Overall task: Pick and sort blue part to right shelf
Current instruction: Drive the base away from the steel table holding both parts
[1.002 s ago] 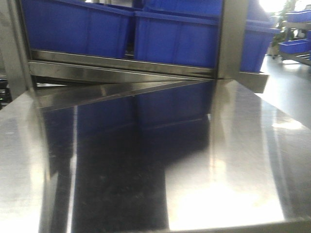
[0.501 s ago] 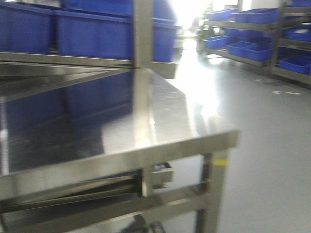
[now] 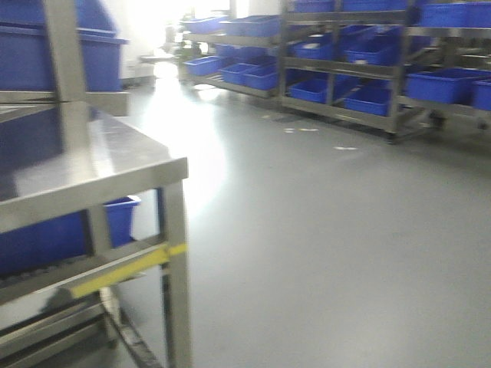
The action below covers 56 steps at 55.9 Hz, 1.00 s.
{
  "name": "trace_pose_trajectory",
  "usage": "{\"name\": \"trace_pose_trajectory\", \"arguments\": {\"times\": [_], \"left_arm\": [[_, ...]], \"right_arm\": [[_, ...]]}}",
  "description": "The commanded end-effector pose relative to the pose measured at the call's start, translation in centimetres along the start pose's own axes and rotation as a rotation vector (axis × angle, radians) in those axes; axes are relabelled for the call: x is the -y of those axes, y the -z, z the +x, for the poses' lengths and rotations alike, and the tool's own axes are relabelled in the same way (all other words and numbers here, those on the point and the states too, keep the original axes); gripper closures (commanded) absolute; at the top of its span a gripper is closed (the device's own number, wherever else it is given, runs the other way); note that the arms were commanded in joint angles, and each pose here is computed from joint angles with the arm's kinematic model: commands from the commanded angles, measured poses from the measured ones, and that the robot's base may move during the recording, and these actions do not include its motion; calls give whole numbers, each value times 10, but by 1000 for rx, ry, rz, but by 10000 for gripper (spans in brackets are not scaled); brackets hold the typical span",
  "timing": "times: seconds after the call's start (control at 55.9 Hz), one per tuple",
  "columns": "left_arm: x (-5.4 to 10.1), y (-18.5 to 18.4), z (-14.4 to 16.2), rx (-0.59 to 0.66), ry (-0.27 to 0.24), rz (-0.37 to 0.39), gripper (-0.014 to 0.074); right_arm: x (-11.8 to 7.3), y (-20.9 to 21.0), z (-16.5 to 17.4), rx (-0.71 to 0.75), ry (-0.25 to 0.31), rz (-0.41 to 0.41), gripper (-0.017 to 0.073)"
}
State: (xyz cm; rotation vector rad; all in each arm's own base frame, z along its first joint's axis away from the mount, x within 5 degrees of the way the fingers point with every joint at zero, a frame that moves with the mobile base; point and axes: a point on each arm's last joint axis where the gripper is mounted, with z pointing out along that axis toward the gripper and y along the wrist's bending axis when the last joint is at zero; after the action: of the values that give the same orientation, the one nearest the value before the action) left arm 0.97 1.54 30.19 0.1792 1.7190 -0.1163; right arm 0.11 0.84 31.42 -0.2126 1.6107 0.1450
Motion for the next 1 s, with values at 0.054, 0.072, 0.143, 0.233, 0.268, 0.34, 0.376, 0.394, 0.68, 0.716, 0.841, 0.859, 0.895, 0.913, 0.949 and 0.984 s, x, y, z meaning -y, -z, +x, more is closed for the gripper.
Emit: {"name": "trace_pose_trajectory", "arguments": {"times": [0.054,0.072,0.143,0.233,0.268,0.34,0.376,0.394,0.68,0.716,0.841,0.859,0.895,0.913,0.949,0.984], "left_arm": [[-1,9,-14,135,11,15,261],[-1,9,-14,135,11,15,261],[-1,9,-14,135,11,15,261],[-1,9,-14,135,11,15,261],[-1,9,-14,135,11,15,261],[-1,9,-14,135,11,15,261],[-1,9,-14,135,11,15,261],[-1,9,-14,135,11,15,261],[-1,9,-14,135,11,15,261],[-1,9,-14,135,11,15,261],[-1,9,-14,135,11,15,261],[-1,9,-14,135,11,15,261],[-1,9,-14,135,11,15,261],[-1,9,-14,135,11,15,261],[-1,9,-14,135,11,15,261],[-1,9,-14,135,11,17,261]], "right_arm": [[1,1,-15,99,-3,12,446],[1,1,-15,99,-3,12,446],[1,1,-15,99,-3,12,446],[1,1,-15,99,-3,12,446],[1,1,-15,99,-3,12,446],[1,1,-15,99,-3,12,446],[1,1,-15,99,-3,12,446],[1,1,-15,99,-3,12,446],[1,1,-15,99,-3,12,446],[1,1,-15,99,-3,12,446],[1,1,-15,99,-3,12,446],[1,1,-15,99,-3,12,446],[1,1,-15,99,-3,12,446],[1,1,-15,99,-3,12,446],[1,1,-15,99,-3,12,446],[1,1,-15,99,-3,12,446]]}}
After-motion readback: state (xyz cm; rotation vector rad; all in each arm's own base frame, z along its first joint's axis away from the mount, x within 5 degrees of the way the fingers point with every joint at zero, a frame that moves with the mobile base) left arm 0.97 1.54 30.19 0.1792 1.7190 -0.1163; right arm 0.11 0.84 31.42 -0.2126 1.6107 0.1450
